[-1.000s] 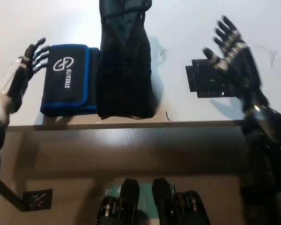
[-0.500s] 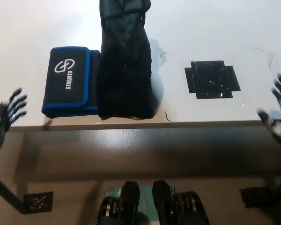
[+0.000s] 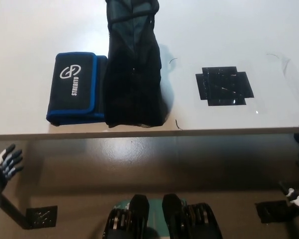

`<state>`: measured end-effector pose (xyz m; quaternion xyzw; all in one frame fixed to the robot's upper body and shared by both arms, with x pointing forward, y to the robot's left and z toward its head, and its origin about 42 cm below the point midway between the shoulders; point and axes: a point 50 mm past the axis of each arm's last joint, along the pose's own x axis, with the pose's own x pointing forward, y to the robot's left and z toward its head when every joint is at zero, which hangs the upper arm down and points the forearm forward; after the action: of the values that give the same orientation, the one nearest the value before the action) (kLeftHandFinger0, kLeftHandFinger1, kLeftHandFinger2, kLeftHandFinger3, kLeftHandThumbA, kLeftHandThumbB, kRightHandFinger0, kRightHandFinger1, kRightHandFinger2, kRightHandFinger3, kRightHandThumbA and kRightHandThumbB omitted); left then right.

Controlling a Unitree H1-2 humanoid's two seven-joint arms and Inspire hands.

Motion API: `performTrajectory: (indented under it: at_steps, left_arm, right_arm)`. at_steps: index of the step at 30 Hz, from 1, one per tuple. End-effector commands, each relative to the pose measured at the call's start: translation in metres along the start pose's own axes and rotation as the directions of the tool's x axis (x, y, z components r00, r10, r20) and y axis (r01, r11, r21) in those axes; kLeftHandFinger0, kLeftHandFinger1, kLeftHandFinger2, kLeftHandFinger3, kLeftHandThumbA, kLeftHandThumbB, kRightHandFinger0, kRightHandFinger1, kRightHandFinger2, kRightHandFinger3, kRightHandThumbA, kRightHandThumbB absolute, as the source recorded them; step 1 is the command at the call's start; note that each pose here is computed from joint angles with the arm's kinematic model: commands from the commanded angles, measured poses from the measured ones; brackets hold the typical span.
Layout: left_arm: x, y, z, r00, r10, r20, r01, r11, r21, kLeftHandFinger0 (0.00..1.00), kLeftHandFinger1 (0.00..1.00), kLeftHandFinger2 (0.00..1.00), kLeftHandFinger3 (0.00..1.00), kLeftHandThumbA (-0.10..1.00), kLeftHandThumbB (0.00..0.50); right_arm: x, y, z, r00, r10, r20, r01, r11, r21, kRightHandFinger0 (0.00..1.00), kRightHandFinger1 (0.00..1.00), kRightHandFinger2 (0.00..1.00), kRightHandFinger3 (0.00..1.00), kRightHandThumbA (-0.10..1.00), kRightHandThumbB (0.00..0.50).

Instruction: Use both hands to pick up the lunch bag on the right hand side and smoothly move it near the note book on the left hand side

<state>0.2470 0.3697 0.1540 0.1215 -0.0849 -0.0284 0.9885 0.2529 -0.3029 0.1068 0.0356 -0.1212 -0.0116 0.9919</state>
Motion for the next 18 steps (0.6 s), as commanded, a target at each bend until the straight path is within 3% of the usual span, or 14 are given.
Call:
performTrajectory:
  at_steps: [1,9,13,18]
  left_arm:
    - [0.011,0.01,-0.003,0.993,0.044,0.105,-0.052,0.996,0.067,1.0,1.0,1.0,1.0,1.0,0.19]
    - [0.033,0.006,-0.015,0.997,-0.003,0.075,0.001,1.0,0.027,1.0,1.0,1.0,1.0,1.0,0.121]
    - [0.035,0.001,-0.021,0.997,-0.07,0.038,0.067,0.995,0.072,1.0,1.0,1.0,1.0,1.0,0.037]
    - [0.036,-0.002,-0.024,0.995,-0.092,0.021,0.091,0.994,0.068,1.0,1.0,1.0,1.0,1.0,0.069]
  right_arm:
    - [0.02,0.008,0.003,0.989,0.038,0.14,-0.04,0.999,0.011,1.0,1.0,1.0,1.0,1.0,0.237]
    - [0.039,0.013,-0.01,0.992,0.074,0.104,-0.074,0.997,-0.002,1.0,1.0,1.0,1.0,1.0,0.253]
    - [0.042,0.013,-0.01,0.991,0.086,0.101,-0.086,0.996,-0.006,1.0,1.0,1.0,1.0,1.0,0.253]
    - [0.048,0.014,-0.01,0.988,0.124,0.089,-0.122,0.992,-0.025,1.0,1.0,1.0,1.0,1.0,0.274]
